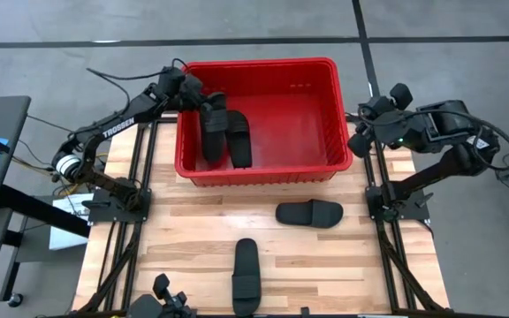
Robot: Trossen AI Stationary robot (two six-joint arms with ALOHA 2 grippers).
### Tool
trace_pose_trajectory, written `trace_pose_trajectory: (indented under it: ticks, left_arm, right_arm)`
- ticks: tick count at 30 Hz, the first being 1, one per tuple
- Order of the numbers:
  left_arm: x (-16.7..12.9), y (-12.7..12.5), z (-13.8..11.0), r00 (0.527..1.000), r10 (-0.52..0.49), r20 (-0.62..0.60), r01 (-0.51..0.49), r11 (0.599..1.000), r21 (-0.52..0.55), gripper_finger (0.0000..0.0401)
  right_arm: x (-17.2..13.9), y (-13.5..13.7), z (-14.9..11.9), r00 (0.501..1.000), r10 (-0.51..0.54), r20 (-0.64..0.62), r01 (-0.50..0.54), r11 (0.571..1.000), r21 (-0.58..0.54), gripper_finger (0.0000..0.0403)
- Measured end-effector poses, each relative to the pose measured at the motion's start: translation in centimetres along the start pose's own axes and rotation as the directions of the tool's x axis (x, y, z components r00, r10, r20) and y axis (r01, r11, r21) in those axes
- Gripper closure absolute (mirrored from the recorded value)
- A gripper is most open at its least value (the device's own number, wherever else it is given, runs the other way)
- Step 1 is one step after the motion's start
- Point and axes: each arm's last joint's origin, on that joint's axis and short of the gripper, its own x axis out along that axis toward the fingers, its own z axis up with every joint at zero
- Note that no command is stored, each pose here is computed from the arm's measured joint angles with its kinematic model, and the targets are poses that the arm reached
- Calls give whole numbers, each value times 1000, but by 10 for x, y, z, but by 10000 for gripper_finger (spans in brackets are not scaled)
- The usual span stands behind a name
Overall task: Pick and place slides into bin
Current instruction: Put the black slide into the red organizer bin
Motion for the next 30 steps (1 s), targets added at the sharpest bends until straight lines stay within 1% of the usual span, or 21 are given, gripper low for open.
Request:
trace_pose_trajectory:
  ticks: [10,14,18,22,24,30]
  left_arm:
    - [8,2,-22,1000,13,3,-13,1000,-8,369]
    - [10,-1,-24,1000,18,-3,-18,1000,21,369]
    - [11,-4,-25,1000,17,-8,-17,1000,26,369]
    - [13,-9,-28,998,46,-32,-45,997,56,369]
    - [13,-10,-29,998,46,-41,-43,997,65,369]
    - [14,-15,-30,997,51,-58,-46,996,70,369]
  right_arm:
    - [-1,-1,-1,1000,1,3,-1,1000,-2,234]
    - [-1,-1,-1,1000,1,2,-1,1000,-3,234]
    - [-1,-1,-1,1000,1,2,-1,1000,-3,234]
    - [-1,-1,-1,1000,4,1,-4,1000,-3,234]
    - [-1,-1,-1,1000,4,1,-4,1000,-2,234]
    - [-1,-1,-1,1000,4,1,-4,1000,-3,234]
